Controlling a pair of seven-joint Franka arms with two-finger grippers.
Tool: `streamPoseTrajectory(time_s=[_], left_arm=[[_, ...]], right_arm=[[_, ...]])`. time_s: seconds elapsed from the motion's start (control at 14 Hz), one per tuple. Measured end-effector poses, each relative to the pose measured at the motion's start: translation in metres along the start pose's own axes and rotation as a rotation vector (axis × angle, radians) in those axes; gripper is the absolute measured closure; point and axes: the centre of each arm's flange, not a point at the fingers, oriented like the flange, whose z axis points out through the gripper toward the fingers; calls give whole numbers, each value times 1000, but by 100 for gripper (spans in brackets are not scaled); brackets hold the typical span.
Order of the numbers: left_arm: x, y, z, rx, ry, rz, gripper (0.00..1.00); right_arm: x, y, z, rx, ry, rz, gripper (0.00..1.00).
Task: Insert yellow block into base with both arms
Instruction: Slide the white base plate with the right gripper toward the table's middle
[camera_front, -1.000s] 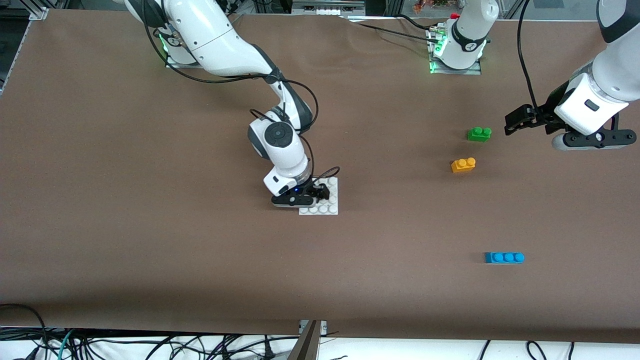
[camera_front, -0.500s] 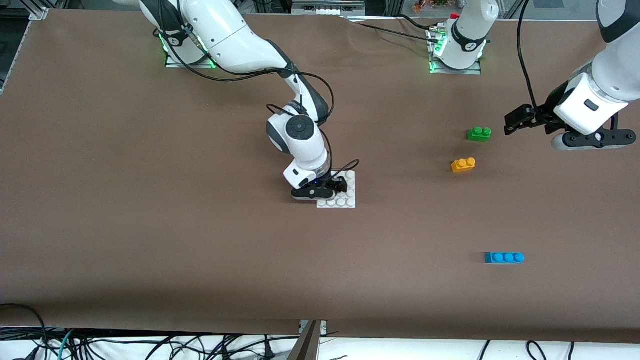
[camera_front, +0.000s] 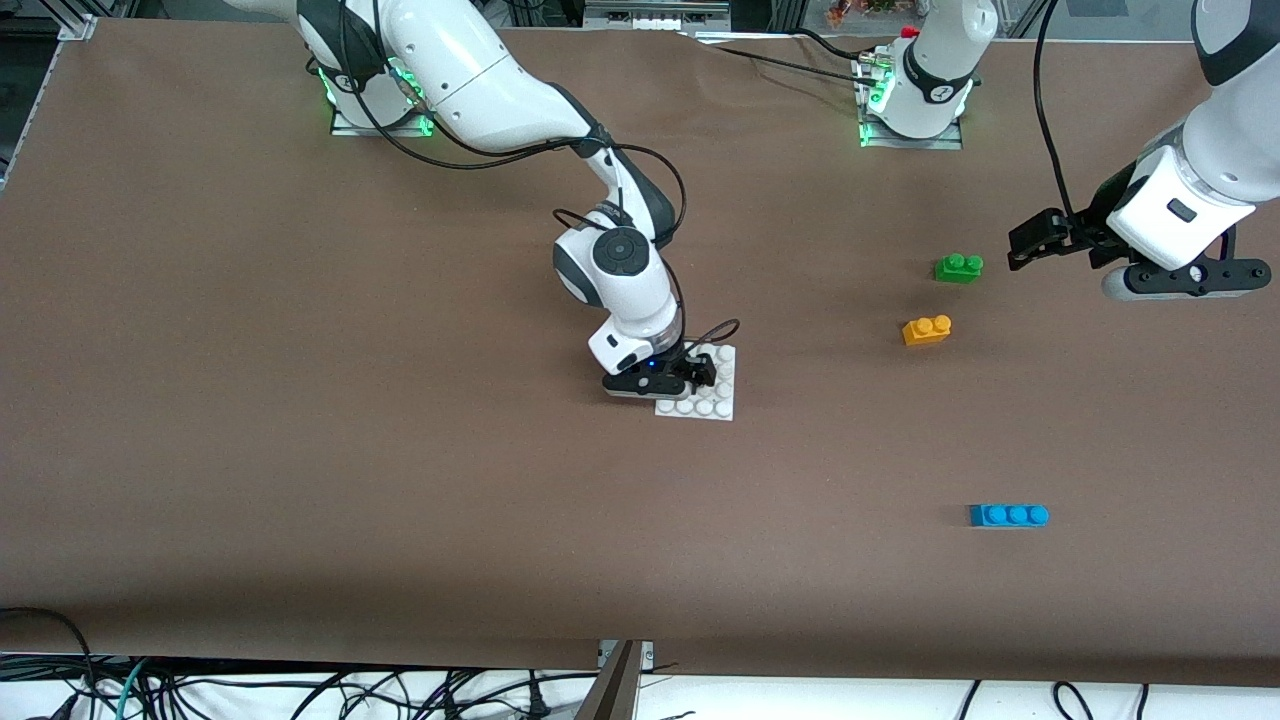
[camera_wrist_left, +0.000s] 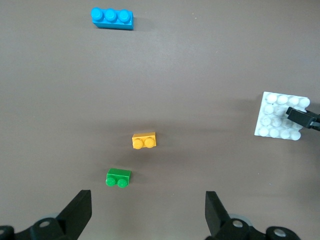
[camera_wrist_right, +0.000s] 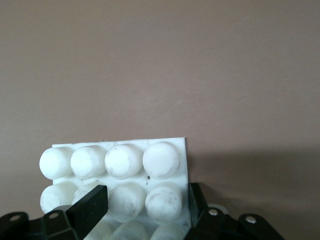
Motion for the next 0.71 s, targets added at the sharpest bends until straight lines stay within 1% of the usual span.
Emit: streamPoseTrajectory(time_s=[0.29, 0.64, 0.71], left_arm=[[0, 0, 0, 0, 0, 0, 0], [0, 0, 0, 0, 0, 0, 0], [0, 0, 0, 0, 0, 0, 0]], right_arm=[[-14, -15, 1, 16, 0, -15, 27], [-15, -16, 1, 20, -2, -12, 26], [-13, -16, 0, 23, -2, -3, 19]])
